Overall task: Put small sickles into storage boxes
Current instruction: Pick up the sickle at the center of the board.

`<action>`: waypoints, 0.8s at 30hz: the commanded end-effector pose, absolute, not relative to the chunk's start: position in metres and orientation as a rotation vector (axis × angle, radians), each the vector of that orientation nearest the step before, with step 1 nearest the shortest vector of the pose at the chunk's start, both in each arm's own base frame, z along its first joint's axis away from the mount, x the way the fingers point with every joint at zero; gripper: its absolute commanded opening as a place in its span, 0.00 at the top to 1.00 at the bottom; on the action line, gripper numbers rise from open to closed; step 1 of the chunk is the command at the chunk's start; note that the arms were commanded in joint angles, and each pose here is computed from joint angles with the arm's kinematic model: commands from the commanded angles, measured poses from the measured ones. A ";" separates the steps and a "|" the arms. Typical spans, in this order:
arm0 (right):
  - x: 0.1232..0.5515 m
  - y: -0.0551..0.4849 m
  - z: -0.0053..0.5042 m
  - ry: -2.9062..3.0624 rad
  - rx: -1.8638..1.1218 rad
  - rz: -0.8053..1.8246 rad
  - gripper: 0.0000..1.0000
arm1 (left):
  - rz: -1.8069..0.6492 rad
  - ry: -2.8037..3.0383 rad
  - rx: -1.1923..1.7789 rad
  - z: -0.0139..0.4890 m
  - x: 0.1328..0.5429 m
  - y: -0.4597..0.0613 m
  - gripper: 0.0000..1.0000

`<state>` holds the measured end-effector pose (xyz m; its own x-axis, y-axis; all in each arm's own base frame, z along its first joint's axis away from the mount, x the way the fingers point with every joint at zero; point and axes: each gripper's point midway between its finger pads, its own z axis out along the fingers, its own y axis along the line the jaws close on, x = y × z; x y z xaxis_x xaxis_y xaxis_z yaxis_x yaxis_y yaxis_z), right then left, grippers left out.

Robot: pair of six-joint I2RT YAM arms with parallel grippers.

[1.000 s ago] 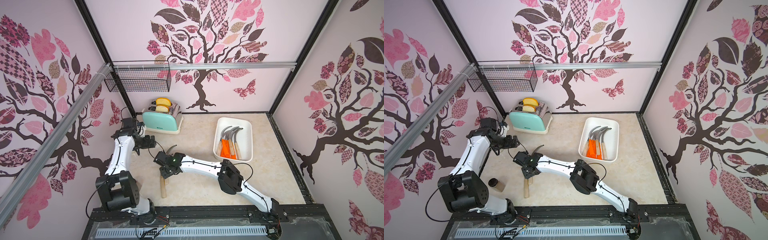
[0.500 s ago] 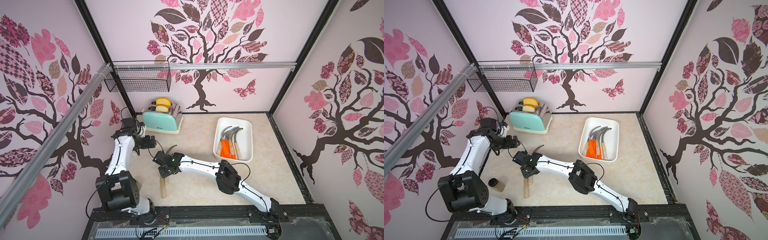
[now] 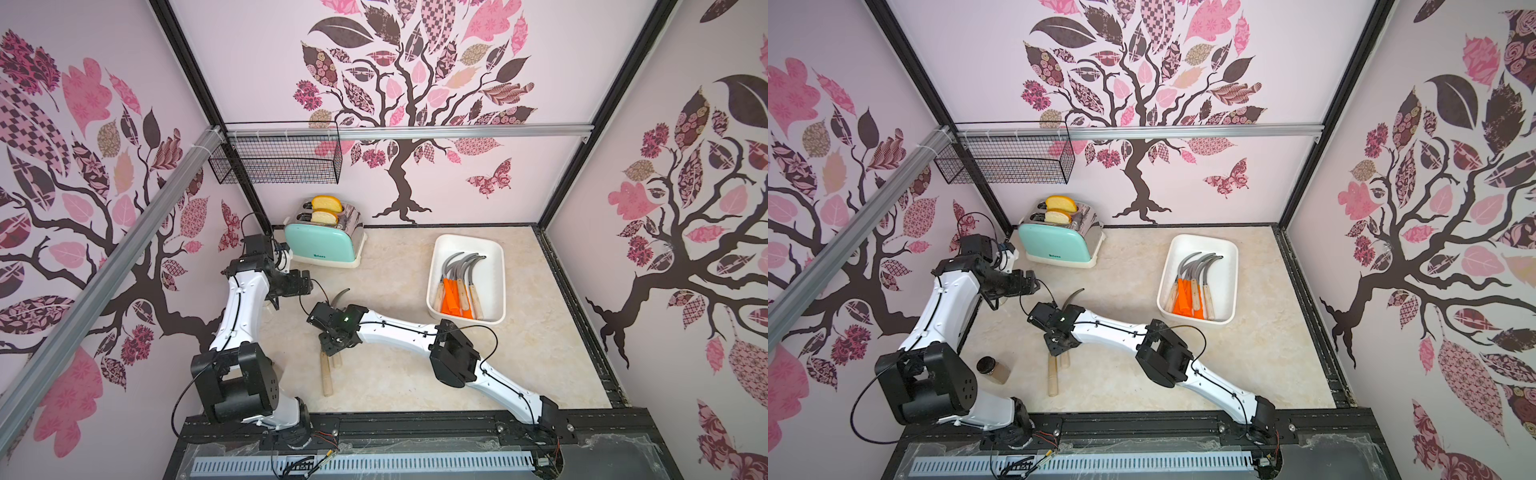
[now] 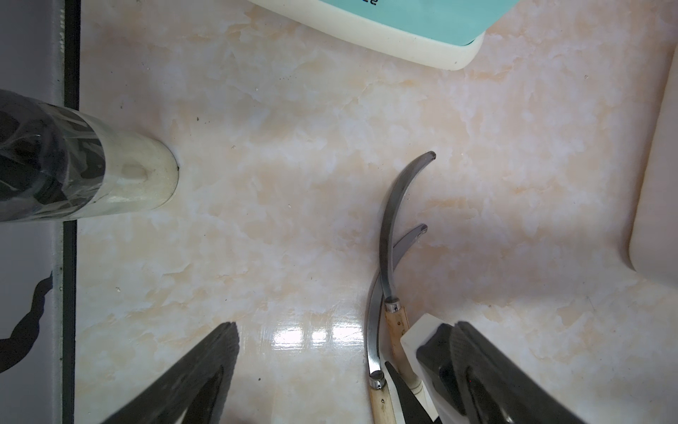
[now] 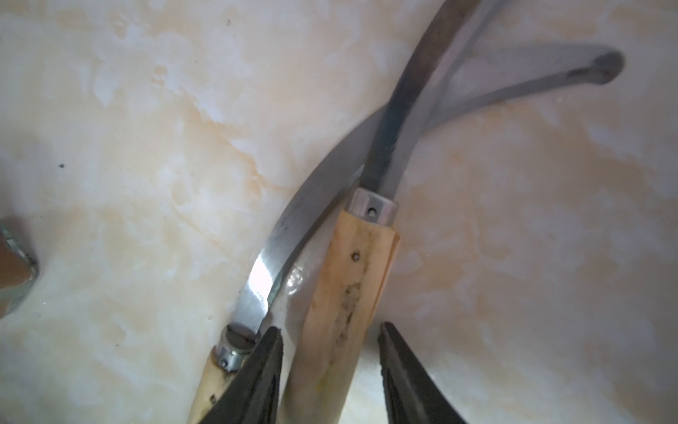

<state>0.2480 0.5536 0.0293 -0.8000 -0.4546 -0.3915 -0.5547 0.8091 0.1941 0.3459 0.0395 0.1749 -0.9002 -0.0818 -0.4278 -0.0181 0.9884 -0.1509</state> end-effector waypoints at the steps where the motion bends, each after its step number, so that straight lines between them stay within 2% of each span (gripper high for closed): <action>1: 0.252 0.544 0.027 2.679 -0.774 0.363 0.53 | -0.210 2.657 -0.054 0.186 0.349 0.038 0.05; 14: 0.253 0.517 0.015 2.709 -0.811 0.183 0.56 | -0.219 2.652 -0.057 0.188 0.351 0.038 0.05; 24: 0.250 0.516 0.011 2.718 -0.842 0.182 0.61 | -0.222 2.650 -0.056 0.192 0.352 0.037 0.05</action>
<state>0.2529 0.5290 0.0251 -0.7824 -0.5059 -0.3632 -0.5668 0.8201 0.0785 0.3494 0.0384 0.1833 -0.8922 -0.0791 -0.4447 -0.0097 0.9877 -0.1562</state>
